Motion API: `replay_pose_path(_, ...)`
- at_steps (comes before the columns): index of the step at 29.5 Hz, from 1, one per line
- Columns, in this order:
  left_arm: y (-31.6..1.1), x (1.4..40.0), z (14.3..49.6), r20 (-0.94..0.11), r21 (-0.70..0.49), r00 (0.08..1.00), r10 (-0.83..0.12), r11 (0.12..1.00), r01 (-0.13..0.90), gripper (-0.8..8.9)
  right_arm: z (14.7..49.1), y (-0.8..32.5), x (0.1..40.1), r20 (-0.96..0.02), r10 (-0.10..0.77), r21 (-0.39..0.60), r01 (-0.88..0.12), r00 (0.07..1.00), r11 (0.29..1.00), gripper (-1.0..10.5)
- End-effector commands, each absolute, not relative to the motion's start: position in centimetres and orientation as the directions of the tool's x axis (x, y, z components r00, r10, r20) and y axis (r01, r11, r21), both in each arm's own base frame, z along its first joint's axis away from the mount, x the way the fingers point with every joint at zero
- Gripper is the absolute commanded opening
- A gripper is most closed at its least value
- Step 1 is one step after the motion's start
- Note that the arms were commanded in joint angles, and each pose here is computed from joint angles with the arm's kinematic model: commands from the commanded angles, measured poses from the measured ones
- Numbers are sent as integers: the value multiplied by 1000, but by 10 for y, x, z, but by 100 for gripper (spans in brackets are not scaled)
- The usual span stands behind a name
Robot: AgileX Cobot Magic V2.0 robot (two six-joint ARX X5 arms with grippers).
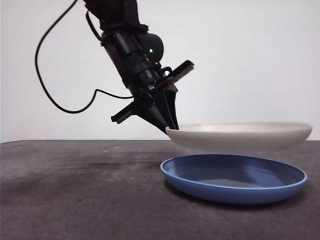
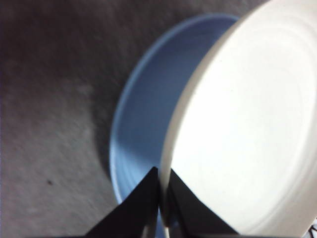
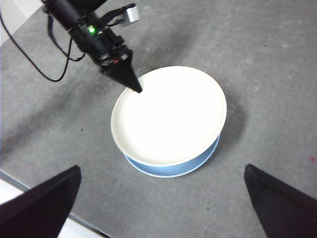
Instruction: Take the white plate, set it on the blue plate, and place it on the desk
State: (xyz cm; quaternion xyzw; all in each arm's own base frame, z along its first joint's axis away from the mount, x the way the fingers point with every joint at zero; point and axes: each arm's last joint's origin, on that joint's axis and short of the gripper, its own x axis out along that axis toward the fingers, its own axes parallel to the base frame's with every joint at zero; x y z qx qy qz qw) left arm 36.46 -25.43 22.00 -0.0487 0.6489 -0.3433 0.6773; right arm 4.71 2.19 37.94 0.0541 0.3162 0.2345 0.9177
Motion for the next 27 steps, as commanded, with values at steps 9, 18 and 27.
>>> replay_pose_path(9,-268,374,201,-868,-487,-121,-481,778,396,8,385,22,47,-528,476,229,-421,704,878,589)
replay_pose_path(18,-269,372,199,-879,-468,-131,-458,780,415,8,387,22,47,-513,478,224,-427,713,876,588)
replay_pose_path(27,-274,369,196,-891,-446,-129,-436,783,434,26,387,22,47,-513,478,224,-427,713,876,589)
